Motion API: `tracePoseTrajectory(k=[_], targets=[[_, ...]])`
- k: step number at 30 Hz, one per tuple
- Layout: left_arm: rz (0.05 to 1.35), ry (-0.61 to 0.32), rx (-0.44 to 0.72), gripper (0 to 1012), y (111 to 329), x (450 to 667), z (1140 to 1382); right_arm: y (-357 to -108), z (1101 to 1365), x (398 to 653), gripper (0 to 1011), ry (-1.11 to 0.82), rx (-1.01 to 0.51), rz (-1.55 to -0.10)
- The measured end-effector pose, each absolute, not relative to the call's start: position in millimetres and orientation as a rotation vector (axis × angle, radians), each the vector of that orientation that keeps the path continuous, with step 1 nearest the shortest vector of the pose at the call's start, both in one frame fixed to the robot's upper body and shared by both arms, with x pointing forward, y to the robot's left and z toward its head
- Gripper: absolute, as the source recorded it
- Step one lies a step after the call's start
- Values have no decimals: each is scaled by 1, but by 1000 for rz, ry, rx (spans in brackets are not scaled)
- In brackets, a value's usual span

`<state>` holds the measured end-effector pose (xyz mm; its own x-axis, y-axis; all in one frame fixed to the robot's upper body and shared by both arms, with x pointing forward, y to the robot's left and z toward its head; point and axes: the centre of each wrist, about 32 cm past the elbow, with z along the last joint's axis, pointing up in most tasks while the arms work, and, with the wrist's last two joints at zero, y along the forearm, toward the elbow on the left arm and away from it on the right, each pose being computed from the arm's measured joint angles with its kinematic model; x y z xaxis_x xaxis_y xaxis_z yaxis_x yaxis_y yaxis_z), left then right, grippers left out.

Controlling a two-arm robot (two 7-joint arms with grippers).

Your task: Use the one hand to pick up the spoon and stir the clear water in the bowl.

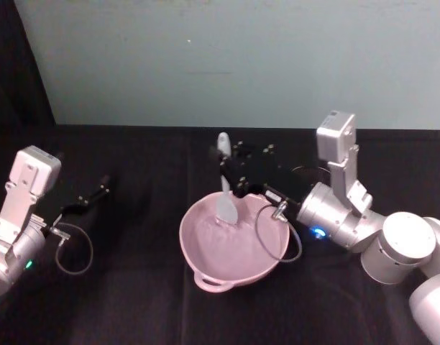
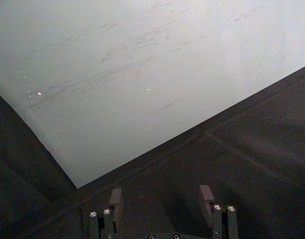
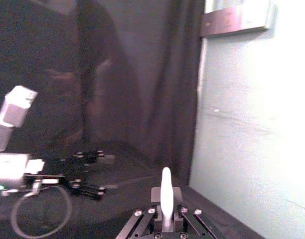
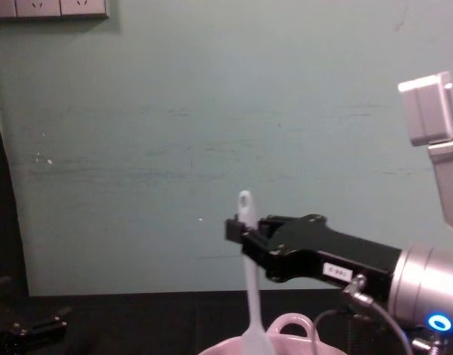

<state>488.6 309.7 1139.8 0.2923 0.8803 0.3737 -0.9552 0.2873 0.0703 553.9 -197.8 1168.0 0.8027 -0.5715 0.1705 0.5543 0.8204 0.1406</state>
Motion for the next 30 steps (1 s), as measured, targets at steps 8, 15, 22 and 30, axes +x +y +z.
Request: tracePoseTrajectory(k=[8,15,22,30], targets=[[1248,-285,304,1005,310,489,1140,-220,1168,553,118,-230,86,-684],[1248,-285,304,1005,310,489,1140,-236,1167,538,118,-230,82,-706],[1248,-285,304,1005,310,489,1140,-237,1165,521,118,-212,91,-663],[1248,-285,304,1005,310,489,1140,-223,1162,509,118,-185,121,-580]])
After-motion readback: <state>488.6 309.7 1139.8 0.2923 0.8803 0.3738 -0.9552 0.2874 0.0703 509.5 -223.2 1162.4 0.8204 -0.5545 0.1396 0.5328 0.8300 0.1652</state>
